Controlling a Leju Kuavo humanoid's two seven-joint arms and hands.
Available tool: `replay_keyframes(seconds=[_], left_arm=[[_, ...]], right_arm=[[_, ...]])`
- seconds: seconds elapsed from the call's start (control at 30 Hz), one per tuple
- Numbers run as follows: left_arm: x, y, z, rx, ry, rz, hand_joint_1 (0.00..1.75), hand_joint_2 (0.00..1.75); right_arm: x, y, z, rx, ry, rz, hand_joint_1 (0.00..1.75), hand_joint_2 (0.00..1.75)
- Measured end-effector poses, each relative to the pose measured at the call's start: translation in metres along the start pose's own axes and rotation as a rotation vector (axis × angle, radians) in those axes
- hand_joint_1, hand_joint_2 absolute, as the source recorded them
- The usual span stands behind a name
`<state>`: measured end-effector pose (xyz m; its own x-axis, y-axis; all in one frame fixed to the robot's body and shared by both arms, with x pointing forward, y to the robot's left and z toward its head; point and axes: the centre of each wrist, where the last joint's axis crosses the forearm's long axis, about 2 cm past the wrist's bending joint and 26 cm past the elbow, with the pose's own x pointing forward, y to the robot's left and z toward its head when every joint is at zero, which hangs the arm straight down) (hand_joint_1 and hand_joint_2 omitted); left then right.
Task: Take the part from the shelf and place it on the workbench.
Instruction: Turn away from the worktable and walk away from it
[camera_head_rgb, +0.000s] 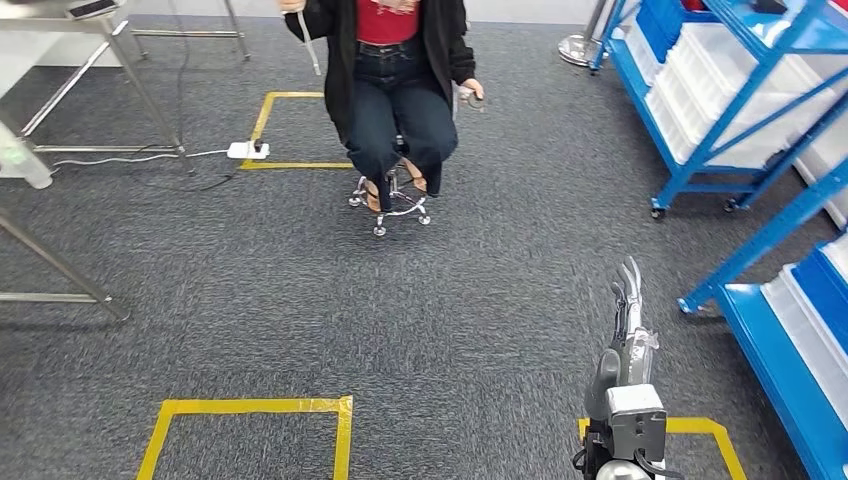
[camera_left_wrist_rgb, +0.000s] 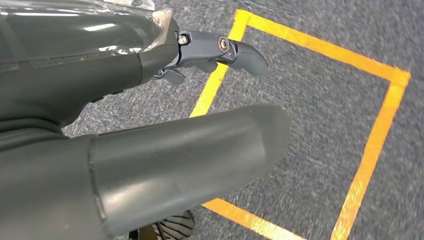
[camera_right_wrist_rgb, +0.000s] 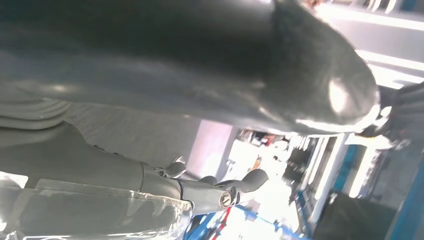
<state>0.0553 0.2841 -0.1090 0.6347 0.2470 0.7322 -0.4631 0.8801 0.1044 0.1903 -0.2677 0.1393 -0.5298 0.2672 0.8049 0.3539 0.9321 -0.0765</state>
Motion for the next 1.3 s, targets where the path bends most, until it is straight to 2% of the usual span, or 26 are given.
replay_keyframes(seconds=[1.3], left_arm=[[-0.0016,0.0041,0.0003,0.018,0.000,0.011,0.00,0.00]], right_arm=[[0.0006,0.0077,0.0003,0.026,0.006,-0.020,0.00,0.00]])
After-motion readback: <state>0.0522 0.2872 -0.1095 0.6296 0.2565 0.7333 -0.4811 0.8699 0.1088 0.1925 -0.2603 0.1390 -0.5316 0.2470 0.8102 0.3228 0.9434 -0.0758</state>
